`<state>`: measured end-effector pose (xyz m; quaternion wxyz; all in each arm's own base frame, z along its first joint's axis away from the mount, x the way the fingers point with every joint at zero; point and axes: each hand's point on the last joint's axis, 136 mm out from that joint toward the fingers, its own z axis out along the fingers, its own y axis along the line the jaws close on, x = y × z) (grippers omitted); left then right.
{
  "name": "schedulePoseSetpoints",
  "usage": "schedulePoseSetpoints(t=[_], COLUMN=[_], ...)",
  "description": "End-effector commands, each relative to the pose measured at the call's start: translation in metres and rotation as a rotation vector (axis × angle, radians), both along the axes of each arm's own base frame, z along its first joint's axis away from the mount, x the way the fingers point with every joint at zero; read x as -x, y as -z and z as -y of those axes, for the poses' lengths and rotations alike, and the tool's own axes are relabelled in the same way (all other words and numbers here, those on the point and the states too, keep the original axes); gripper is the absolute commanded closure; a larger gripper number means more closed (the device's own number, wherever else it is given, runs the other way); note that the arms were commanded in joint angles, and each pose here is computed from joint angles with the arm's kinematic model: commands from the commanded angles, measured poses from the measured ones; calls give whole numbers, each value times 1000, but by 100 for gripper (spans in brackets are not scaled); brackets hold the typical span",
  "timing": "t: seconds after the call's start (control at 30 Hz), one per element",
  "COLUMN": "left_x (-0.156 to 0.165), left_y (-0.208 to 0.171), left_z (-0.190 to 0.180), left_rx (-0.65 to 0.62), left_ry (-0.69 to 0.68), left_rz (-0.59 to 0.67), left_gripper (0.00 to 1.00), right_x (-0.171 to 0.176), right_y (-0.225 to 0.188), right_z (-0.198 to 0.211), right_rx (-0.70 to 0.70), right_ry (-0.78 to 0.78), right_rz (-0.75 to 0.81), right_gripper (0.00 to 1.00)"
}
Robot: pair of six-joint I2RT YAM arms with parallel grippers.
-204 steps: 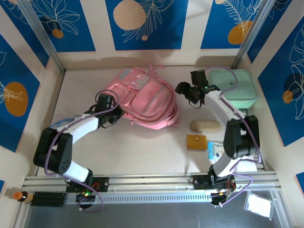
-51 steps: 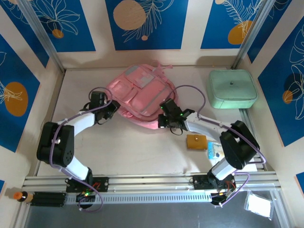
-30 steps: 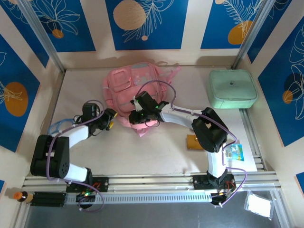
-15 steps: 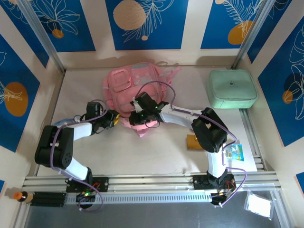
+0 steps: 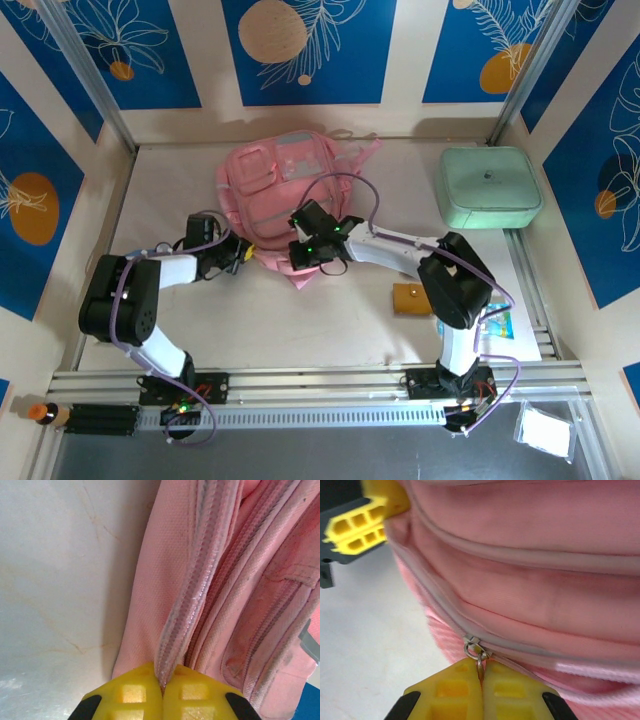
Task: Pack the student bag
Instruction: Zip the student bag at the top-center of the table.
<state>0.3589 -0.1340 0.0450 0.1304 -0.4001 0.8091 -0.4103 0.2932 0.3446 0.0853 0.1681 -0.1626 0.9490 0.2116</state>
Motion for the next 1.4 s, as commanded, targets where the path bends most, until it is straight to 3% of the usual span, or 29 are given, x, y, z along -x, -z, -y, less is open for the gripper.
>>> schedulePoseSetpoints(t=[0.0, 0.27, 0.47, 0.6, 0.63, 0.73, 0.8, 0.97, 1.07, 1.2, 1.37], left_x=[-15, -16, -18, -18, -18, -15, -10, 4, 11, 13, 15], left_y=[-8, -11, -16, -24, -27, -39, -49, -78, -90, -90, -96], left_z=[-2, -5, -10, -16, -18, -24, -27, -18, -1, 28, 70], left_rx=[-21, -27, -37, -77, -95, -191, -273, -474, -648, -678, -744], left_ry=[-2, -2, -5, 11, 19, 75, 141, 356, 543, 748, 955], left_rz=[54, 65, 75, 91, 99, 137, 168, 293, 347, 417, 721], left_gripper=[100, 100, 100, 100, 97, 69, 55, 42, 41, 43, 46], right_x=[-2, -21, -31, -33, -32, -26, -21, -12, -13, -14, -14], right_y=[-2, -10, -21, -34, -38, -54, -63, -72, -70, -70, -69], right_z=[51, 104, 101, 82, 74, 48, 30, 5, 4, 9, 17], right_rx=[167, 244, 218, 176, 154, 57, -27, -154, -159, -170, -196], right_ry=[74, 273, 286, 207, 176, 79, 20, -74, -76, -66, -43], right_rz=[47, 78, 103, 148, 158, 168, 155, 115, 103, 94, 75], right_gripper=[100, 100, 100, 100, 100, 100, 100, 100, 100, 100, 100])
